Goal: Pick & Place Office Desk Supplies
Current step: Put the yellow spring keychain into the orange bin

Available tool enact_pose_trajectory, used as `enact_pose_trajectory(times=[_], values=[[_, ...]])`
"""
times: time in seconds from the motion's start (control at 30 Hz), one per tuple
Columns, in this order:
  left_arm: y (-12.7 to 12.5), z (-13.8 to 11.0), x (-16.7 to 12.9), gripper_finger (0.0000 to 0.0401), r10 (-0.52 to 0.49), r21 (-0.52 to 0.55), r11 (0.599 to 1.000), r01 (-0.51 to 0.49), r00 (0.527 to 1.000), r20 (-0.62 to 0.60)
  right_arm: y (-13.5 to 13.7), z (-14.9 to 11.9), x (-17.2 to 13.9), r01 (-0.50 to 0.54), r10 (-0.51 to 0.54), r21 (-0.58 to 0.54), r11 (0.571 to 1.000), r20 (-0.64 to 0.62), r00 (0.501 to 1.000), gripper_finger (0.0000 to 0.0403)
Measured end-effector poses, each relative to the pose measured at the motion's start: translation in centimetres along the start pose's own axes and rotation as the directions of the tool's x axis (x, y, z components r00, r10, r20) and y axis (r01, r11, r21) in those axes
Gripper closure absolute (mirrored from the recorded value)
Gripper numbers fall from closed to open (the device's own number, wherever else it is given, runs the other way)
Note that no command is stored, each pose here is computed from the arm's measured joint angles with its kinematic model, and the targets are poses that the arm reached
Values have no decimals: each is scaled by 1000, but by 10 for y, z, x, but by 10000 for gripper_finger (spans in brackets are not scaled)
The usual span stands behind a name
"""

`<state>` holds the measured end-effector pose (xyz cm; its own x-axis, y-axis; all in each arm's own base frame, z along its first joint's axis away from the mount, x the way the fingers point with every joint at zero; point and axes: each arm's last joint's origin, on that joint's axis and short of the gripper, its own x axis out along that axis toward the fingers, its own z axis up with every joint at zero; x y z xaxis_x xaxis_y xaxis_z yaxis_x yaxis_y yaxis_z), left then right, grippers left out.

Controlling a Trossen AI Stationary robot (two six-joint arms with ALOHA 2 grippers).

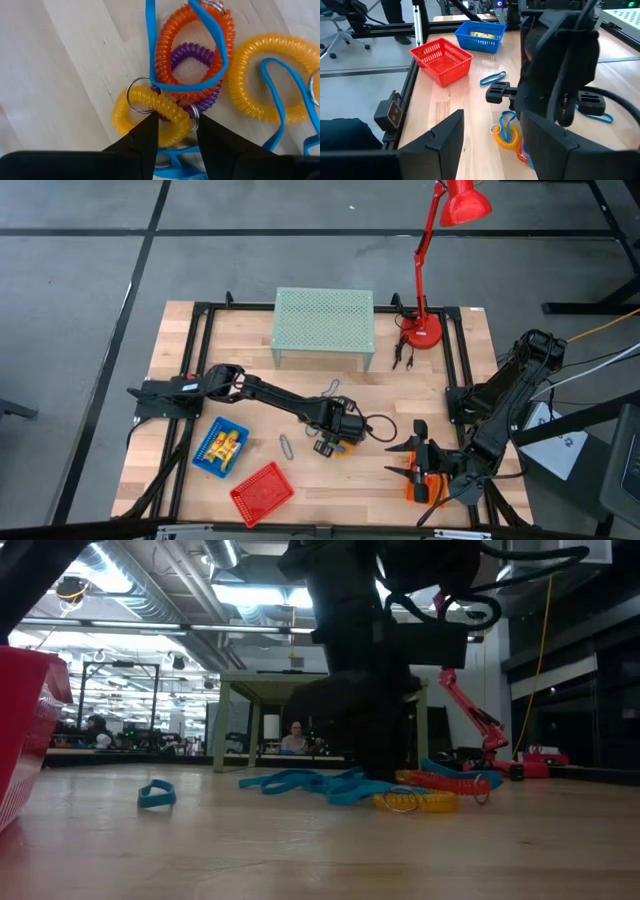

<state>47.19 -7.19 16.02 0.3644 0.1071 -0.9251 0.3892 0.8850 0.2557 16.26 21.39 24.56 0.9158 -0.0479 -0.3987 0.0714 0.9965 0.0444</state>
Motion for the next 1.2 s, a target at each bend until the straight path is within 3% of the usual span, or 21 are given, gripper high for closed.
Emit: enact_pose_trajectory(times=[0.1,0.37,0.67,0.93,1.2], values=[[2,-1,0,291,-7,-4,1000,7,1000,-3,0,0,0,0,0,0,1000,0,1000,207],[-1,0,-4,389,-6,6,1000,6,1000,2,0,0,0,0,0,-1,1000,-1,1000,207],[6,-3,-26,385,72,9,997,-71,997,-25,0,0,0,1,-1,1,1000,-2,1000,207],[13,2,-61,389,125,-17,992,-124,990,58,0,-1,0,2,-2,0,1000,-4,1000,207],[10,7,-57,387,87,-6,996,-86,991,102,0,-1,0,3,-3,1,1000,-4,1000,207]])
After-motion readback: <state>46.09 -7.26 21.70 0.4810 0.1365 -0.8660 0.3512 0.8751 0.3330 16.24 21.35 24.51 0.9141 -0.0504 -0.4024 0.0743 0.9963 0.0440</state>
